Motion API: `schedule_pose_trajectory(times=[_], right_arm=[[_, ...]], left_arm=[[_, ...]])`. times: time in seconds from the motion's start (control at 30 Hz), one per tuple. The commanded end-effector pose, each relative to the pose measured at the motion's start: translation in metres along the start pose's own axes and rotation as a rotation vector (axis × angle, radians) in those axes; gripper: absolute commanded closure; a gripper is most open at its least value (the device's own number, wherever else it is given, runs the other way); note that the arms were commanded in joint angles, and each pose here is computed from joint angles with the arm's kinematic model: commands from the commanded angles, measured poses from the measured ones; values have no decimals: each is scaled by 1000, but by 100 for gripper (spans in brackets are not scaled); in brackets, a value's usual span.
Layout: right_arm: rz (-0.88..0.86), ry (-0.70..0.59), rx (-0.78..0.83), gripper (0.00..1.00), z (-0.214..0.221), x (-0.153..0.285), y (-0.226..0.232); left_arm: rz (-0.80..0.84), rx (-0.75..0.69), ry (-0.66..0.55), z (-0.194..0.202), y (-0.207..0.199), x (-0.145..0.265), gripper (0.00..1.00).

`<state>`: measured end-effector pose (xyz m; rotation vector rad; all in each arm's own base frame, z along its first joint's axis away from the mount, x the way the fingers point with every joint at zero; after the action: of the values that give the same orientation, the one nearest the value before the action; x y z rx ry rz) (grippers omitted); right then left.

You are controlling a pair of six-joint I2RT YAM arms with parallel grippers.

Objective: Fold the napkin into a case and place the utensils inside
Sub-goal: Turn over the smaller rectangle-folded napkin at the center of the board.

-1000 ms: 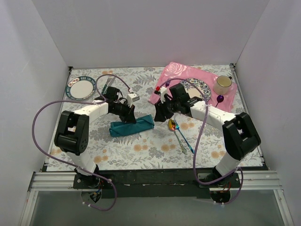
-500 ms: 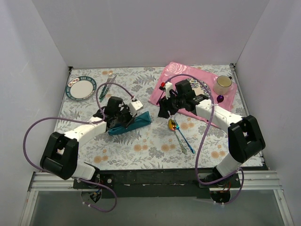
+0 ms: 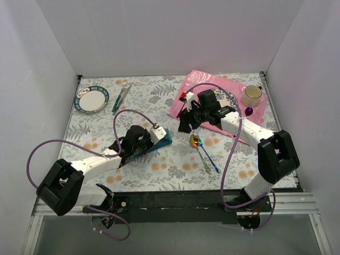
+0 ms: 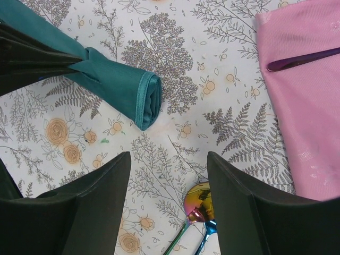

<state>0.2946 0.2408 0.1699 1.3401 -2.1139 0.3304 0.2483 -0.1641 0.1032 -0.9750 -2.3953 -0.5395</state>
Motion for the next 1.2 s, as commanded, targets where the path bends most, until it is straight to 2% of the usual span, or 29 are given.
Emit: schedule_pose_trajectory(times=[0.0,0.27,0.57,0.9,1.17], right_arm=[[3,-54,27,32,-22,8,-2],[-29,-60,22,32,-24,1,-2],[-139,-56,-37,33,-23,-14,21],[-214,9,15,33,-10,-45,53],[-247,68,41,35,5,-50,70]], left_arm=[[-103,-49,-111,-15,-1,9,100],[-100,-147,-118,-6,-28,13,100],[-94,-193,-106,5,-54,17,100],[-83,-246,-104,13,-70,21,100],[-72,-268,-96,15,-76,22,98]])
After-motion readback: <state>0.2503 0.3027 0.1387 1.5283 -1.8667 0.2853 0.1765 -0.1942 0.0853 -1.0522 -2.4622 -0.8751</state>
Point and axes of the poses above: each gripper's point midway between its finger pads, its own x axis back along the fingers, its own y axis along the line the jaws close on, z = x × y, the point moved 6 cm from there along x, back along the fingers, and after that the axes turned 10 degrees about x, right-handed, at the moved point
